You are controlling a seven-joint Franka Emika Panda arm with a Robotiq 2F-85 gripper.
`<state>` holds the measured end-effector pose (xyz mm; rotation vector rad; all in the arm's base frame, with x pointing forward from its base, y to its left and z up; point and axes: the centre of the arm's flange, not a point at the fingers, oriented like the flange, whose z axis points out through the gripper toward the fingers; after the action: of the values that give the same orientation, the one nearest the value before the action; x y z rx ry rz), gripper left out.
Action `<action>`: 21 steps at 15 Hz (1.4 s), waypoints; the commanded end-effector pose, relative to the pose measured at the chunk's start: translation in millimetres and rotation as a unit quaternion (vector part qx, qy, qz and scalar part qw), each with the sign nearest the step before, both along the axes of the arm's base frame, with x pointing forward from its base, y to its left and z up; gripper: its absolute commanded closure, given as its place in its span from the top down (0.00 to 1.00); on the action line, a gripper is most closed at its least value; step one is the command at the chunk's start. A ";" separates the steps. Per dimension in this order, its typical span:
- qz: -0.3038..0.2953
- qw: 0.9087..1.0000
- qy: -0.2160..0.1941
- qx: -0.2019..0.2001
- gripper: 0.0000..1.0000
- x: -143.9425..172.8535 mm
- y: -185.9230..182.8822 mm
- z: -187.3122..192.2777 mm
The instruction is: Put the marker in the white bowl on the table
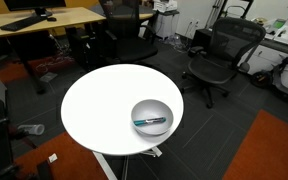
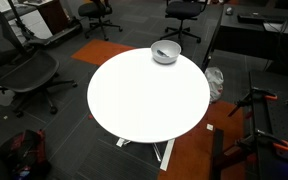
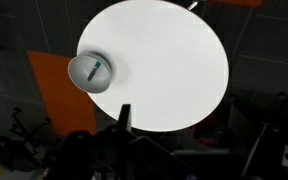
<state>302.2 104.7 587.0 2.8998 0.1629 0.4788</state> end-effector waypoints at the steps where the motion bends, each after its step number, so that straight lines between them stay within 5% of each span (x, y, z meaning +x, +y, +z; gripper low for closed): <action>1: -0.001 1.000 -0.001 0.002 1.00 2.0 -2.4 1.5; 12: -0.065 0.994 -0.052 0.065 1.00 48.1 -75.0 27.8; 21: -0.149 0.981 -0.069 0.106 1.00 128.3 -151.8 1.3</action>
<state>392.9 -29.8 592.9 2.9974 -0.2621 0.6778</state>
